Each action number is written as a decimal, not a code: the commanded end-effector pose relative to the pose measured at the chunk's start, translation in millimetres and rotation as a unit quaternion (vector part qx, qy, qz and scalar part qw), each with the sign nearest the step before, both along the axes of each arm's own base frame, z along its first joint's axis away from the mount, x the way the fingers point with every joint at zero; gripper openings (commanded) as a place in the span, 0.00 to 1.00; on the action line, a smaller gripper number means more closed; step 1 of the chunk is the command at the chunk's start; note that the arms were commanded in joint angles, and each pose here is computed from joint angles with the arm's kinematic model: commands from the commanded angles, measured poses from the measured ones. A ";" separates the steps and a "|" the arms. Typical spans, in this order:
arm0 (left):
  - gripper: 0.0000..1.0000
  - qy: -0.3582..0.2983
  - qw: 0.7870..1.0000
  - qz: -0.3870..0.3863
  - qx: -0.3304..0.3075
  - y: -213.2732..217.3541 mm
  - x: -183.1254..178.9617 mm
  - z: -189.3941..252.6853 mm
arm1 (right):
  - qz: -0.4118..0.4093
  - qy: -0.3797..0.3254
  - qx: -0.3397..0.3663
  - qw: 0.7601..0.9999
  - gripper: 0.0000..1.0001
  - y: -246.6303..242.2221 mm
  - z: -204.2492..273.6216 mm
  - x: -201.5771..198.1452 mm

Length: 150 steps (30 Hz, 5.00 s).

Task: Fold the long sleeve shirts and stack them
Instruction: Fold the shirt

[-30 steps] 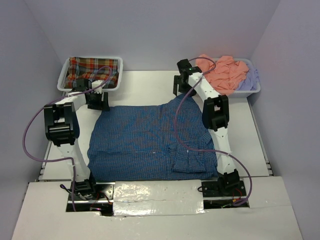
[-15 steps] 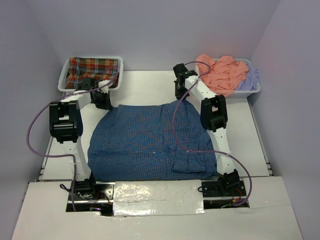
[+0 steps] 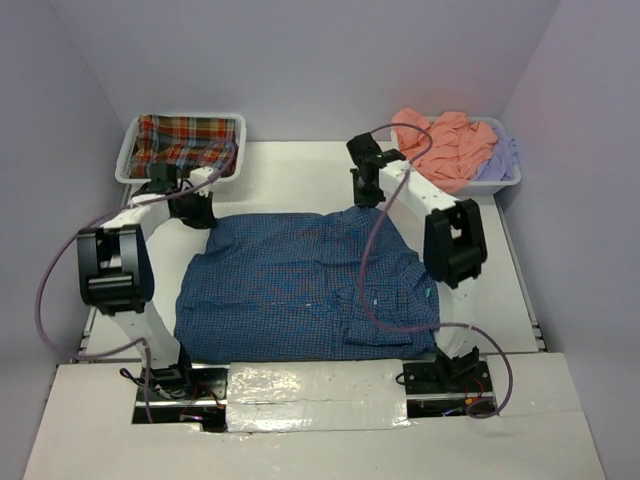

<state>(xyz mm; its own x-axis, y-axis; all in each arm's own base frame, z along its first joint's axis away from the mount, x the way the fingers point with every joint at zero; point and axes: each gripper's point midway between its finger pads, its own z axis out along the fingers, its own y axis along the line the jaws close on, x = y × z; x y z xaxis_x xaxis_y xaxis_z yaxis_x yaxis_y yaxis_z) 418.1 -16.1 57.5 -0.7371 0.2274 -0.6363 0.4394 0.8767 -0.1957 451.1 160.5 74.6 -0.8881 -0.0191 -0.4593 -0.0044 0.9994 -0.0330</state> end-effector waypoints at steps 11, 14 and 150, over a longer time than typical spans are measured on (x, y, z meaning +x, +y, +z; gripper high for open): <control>0.00 -0.219 0.955 -0.188 0.075 0.4 -51.1 90.3 | -0.037 -0.134 0.021 0.990 0.00 -1.1 71.6 -52.4; 0.00 -0.234 0.930 -0.256 0.125 -0.9 -82.3 76.4 | -0.051 -0.137 0.032 0.989 0.00 -5.9 68.6 -85.5; 0.94 0.052 0.962 -0.263 -0.041 -175.6 -132.4 36.7 | 0.256 -0.184 0.214 0.925 0.79 182.5 83.3 -290.8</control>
<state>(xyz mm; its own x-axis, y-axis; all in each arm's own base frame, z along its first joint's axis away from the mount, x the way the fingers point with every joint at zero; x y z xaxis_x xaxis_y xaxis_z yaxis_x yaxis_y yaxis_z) 303.7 -188.7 94.2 -0.5932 0.4976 -0.6328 0.7833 0.5382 -0.3111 150.5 347.7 119.4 -0.5586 -0.3184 -0.7658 -0.5624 0.8241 0.0676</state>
